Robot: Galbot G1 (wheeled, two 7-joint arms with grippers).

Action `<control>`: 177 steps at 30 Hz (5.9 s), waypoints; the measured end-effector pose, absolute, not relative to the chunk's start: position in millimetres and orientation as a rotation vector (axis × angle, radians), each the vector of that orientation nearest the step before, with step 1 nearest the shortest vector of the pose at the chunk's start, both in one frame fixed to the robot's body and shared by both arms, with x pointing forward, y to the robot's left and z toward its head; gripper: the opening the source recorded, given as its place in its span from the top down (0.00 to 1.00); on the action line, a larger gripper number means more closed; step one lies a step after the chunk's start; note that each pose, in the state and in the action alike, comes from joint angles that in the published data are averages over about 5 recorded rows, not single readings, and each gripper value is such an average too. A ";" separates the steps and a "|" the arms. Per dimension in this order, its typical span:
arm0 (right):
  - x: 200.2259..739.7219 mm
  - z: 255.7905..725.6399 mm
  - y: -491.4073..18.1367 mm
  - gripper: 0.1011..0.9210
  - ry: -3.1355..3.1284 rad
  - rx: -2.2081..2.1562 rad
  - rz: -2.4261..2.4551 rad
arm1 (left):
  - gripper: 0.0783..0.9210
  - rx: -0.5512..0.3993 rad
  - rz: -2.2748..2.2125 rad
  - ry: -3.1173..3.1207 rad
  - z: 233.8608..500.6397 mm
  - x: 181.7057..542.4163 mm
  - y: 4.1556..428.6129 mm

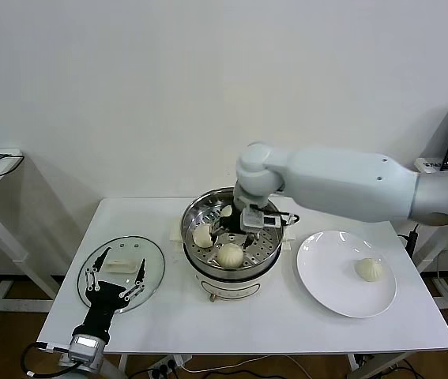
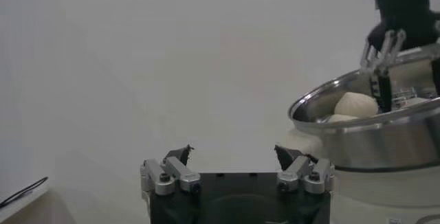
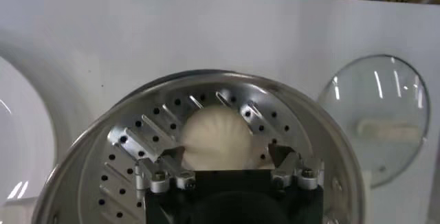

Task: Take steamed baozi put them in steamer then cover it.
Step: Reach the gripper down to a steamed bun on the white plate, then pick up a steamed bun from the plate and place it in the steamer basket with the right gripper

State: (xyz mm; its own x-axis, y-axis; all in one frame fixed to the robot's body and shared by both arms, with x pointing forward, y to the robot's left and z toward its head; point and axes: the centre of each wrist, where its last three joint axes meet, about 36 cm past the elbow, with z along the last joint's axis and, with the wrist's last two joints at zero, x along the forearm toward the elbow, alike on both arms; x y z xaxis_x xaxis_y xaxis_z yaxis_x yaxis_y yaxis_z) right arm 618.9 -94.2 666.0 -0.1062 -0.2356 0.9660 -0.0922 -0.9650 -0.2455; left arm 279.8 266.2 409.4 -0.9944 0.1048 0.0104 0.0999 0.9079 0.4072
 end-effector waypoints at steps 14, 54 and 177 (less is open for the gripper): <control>617.9 713.2 -269.4 0.12 1.248 -2.184 -2.456 | 0.12 0.191 0.660 3.042 414.3 275.5 256.8; 621.6 499.9 -487.5 0.12 2.349 -2.183 -2.485 | 0.12 0.187 0.639 3.064 406.0 282.7 254.1; 684.2 617.4 -124.7 0.33 2.161 -2.446 -2.284 | 0.12 0.132 0.635 3.070 403.7 299.0 283.0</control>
